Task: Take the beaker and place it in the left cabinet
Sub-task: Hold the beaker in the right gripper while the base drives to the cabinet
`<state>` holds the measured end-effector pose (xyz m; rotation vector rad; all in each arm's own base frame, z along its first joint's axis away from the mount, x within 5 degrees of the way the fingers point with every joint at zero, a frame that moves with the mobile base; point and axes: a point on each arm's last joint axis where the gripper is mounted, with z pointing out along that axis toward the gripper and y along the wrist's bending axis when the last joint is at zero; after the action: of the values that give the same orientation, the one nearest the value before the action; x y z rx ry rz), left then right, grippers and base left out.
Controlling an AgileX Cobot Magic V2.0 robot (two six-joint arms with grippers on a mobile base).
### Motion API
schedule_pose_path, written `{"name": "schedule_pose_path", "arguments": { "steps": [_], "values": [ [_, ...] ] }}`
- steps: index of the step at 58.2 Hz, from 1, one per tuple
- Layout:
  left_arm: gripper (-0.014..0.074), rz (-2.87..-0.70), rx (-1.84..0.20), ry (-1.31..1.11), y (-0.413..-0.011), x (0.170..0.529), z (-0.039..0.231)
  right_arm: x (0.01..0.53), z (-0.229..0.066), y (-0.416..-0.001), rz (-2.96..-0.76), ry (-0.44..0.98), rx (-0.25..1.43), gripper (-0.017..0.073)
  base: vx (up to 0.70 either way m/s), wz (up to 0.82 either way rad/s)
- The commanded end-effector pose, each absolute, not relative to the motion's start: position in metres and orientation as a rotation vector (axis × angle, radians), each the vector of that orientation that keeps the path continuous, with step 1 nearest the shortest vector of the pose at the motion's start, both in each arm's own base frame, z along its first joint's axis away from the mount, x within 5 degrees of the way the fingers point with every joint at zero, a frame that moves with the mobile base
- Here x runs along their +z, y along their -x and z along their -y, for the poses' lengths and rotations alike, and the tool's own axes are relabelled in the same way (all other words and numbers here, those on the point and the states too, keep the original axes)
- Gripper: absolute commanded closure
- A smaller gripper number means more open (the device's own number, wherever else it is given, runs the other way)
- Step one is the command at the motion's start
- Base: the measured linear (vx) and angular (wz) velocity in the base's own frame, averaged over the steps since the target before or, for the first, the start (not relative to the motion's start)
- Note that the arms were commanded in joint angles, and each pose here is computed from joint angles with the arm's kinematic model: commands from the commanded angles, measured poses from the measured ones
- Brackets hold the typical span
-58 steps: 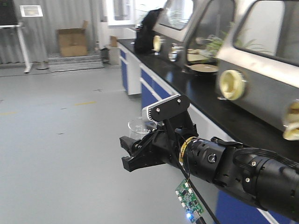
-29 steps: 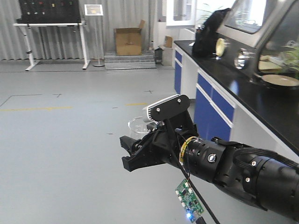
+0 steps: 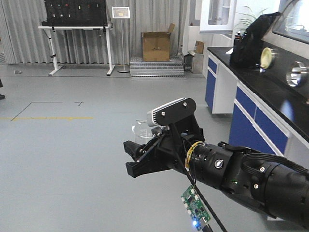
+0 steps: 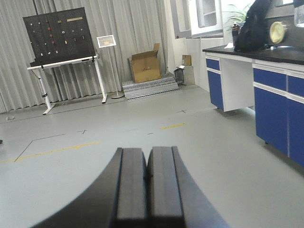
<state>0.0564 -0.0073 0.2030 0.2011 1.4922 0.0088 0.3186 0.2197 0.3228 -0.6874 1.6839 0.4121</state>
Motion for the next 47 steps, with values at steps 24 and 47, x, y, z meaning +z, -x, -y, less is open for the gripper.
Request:
{"name": "schedule_pose_path", "arguments": {
  "steps": [24, 47],
  "values": [
    [0.0592, -1.416, 0.002, -0.189, -0.0549, 0.2054, 0.0074, 0.3528, -0.2191, -0.312, -1.567, 0.669, 0.467, 0.0568, 0.53, 0.04],
    [0.0592, -1.416, 0.002, -0.189, -0.0549, 0.2054, 0.0074, 0.3528, -0.2191, -0.312, -1.567, 0.669, 0.467, 0.0568, 0.57, 0.01]
  ]
}}
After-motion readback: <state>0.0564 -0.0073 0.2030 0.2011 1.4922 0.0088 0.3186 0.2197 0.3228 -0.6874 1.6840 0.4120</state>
